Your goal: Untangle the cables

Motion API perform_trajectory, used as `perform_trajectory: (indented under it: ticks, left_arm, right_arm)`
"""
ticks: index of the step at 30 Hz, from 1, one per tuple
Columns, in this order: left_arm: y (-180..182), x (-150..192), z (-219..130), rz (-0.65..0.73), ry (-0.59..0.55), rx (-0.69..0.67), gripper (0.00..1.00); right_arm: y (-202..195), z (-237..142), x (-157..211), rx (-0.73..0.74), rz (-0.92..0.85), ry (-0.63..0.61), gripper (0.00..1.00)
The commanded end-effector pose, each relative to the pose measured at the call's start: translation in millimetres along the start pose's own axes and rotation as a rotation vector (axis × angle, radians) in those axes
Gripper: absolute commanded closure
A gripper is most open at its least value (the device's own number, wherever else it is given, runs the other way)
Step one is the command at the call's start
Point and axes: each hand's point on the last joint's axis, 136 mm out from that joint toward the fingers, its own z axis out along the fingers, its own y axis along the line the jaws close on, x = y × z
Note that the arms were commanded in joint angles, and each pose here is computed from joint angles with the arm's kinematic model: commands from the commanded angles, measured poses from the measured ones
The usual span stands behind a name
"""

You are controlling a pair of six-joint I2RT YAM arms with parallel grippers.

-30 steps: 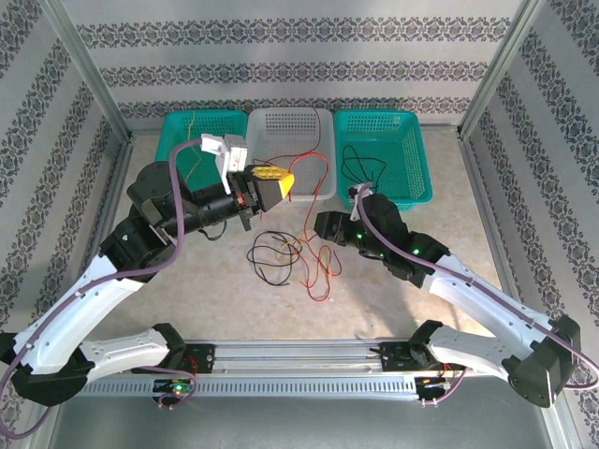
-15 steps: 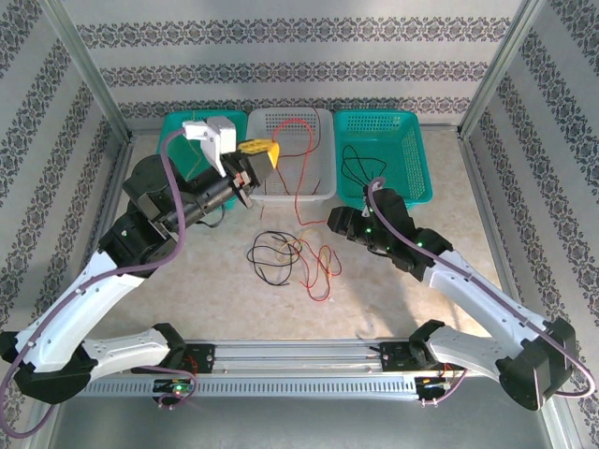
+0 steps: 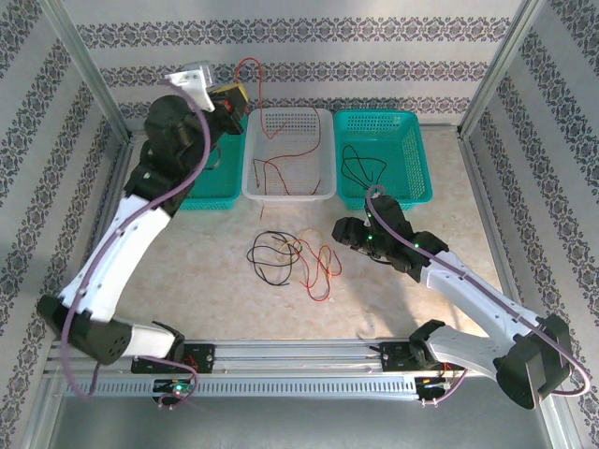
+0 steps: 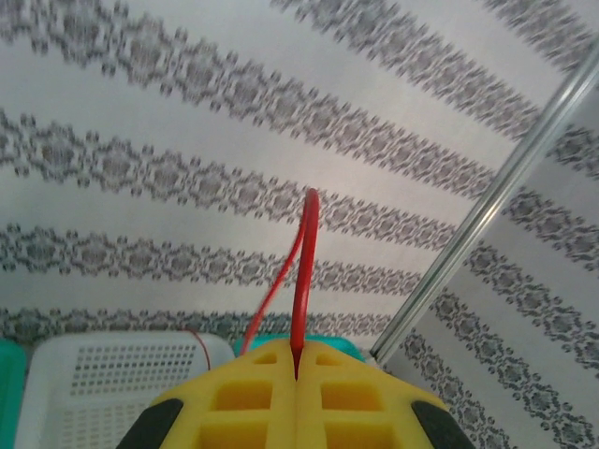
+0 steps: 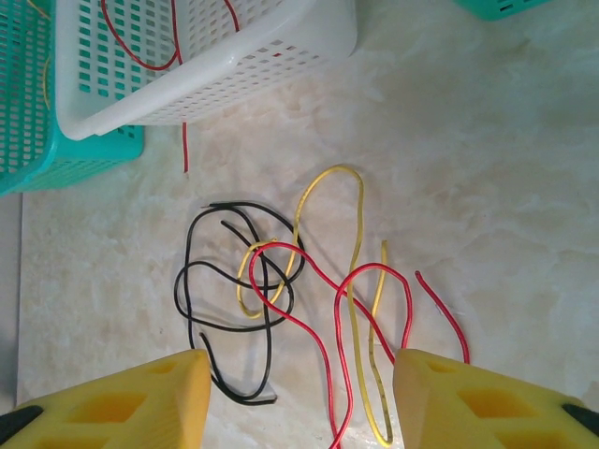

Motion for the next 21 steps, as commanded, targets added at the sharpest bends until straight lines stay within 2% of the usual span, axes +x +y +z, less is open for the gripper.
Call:
perform_trajectory:
  ticks: [1,7,10,11,14,17,18,21]
  left_arm:
    - [-2.1,6.2,30.4,-0.107,0.013,0.089,1.00]
    - [18.1,41.4,69.9,-0.129,0.065,0.072,1.00]
    - [24.1,55.4,79.0,-0.134,0.096,0.065,0.87]
    - [27.3,58.2,79.6,-0.145,0.091,0.054,0.79]
    - [44.4,65.1,79.1,-0.169,0.087,-0.029,0.40]
    - [48.6,75.5,76.0,-0.186,0.104,-0.035,0.17]
    - [47.8,79.4,74.4,-0.192,0.115,-0.027,0.01]
    - [44.3,88.5,64.4,-0.199,0.167,-0.015,0.00]
  right_arm:
    - [-0.6,-7.4,0.6,-0.011,0.018,-0.002,0.45]
    - [-4.2,-13.5,1.8,-0.001,0.012,-0.007,0.45]
    - [-5.3,-14.4,1.1,0.005,0.004,-0.009,0.45]
    - [-5.7,-14.3,0.7,0.009,0.003,-0.010,0.45]
    - [-5.6,-13.5,-0.8,0.014,-0.004,-0.010,0.45]
    - [-4.4,-14.4,-4.0,0.022,-0.021,-0.014,0.45]
    - [-4.5,-14.9,-5.3,0.028,-0.028,-0.015,0.45]
    - [-3.9,-15.3,-6.2,0.039,-0.051,-0.007,0.45]
